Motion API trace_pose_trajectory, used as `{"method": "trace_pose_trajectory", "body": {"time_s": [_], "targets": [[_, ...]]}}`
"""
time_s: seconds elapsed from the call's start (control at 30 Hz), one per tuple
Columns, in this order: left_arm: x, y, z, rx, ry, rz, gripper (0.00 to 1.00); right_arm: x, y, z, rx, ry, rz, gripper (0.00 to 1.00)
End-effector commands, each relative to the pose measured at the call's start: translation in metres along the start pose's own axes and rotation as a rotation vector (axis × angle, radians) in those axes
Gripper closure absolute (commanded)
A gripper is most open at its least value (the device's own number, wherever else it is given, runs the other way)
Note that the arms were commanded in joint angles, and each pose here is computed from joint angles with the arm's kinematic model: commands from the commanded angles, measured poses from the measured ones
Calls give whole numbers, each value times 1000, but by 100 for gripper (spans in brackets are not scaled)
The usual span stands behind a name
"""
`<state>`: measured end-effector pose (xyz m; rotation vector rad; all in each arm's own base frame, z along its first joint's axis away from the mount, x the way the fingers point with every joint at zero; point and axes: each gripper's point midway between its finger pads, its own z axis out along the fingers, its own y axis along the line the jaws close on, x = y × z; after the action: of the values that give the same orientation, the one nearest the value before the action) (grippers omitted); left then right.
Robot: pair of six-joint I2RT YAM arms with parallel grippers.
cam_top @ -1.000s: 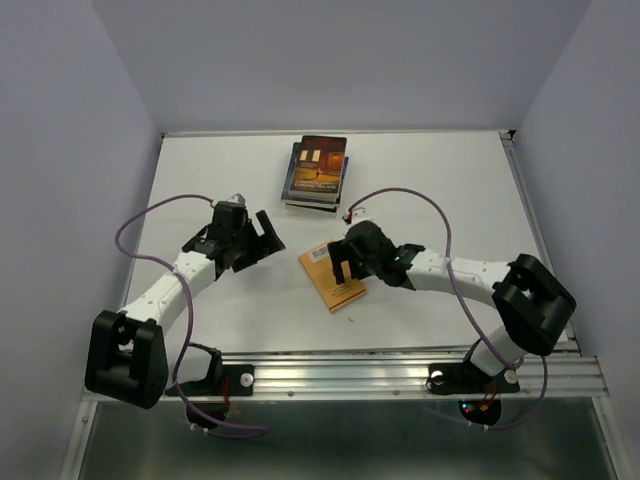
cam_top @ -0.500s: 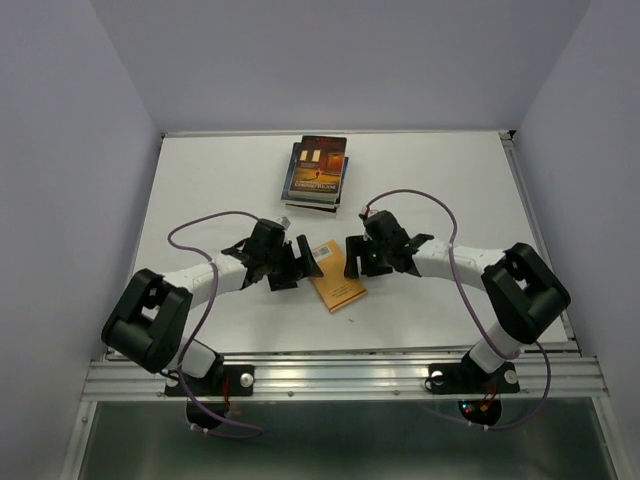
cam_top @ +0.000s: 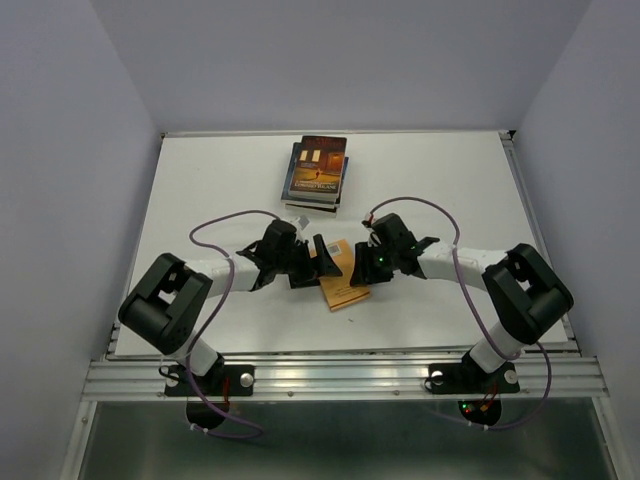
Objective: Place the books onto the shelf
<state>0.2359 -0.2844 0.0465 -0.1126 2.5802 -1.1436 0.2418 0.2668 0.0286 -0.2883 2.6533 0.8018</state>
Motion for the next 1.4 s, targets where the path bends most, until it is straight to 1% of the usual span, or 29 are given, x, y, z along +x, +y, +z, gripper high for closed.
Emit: {"method": "trace_pose_trajectory", "body": {"time_s": [0.0,0.13,0.23,0.47,0.5,0.57,0.67,0.7,0.8,0.83,0.9,0.97,1.03,1.07,1.1,1.13,1.17,1.23,1.27,1.3,1.33,1.37], "targets": [[16,-48,-5,217,55,56,7,58,3,10,-60,197,20,65],[-3,-86,-24,364,-52,136,7,56,6,8,-97,193,44,66],[-3,-103,-35,462,-82,169,6,48,11,2,-140,173,52,67],[3,-125,-46,629,-65,221,6,25,29,-9,-246,126,40,68],[6,-125,-44,641,-40,217,6,21,32,-9,-255,120,35,67],[7,-131,-45,683,-32,235,7,18,35,-10,-268,110,29,67],[13,-132,-37,712,28,223,7,14,36,-10,-283,100,37,67],[15,-131,-32,719,55,220,7,14,36,-10,-283,99,40,67],[18,-130,-26,723,86,211,9,7,31,-11,-273,73,57,67],[22,-123,-20,709,111,201,11,5,30,-12,-267,59,56,67],[31,-107,-8,658,156,191,12,-4,24,-15,-256,31,73,67],[38,-89,1,579,195,160,16,-8,21,-18,-250,16,86,67],[37,-86,0,554,173,167,17,-9,17,-20,-243,6,95,67],[39,-76,3,501,178,176,18,-5,15,-20,-239,13,102,67],[25,-83,4,472,119,205,20,-4,15,-20,-238,15,104,67],[19,-82,5,437,97,225,22,-4,12,-21,-233,12,114,67],[13,-81,6,400,77,239,28,-3,11,-21,-232,14,115,67],[-5,-85,2,334,12,280,34,2,10,-21,-228,22,123,67],[-9,-86,0,312,-2,288,44,0,6,-22,-221,15,132,67],[-18,-89,-5,275,-33,312,56,-1,5,-24,-209,4,127,67],[-25,-91,-8,247,-57,324,57,1,4,-24,-205,11,130,67],[-36,-91,-15,192,-99,331,72,0,2,-27,-188,0,120,66]]}}
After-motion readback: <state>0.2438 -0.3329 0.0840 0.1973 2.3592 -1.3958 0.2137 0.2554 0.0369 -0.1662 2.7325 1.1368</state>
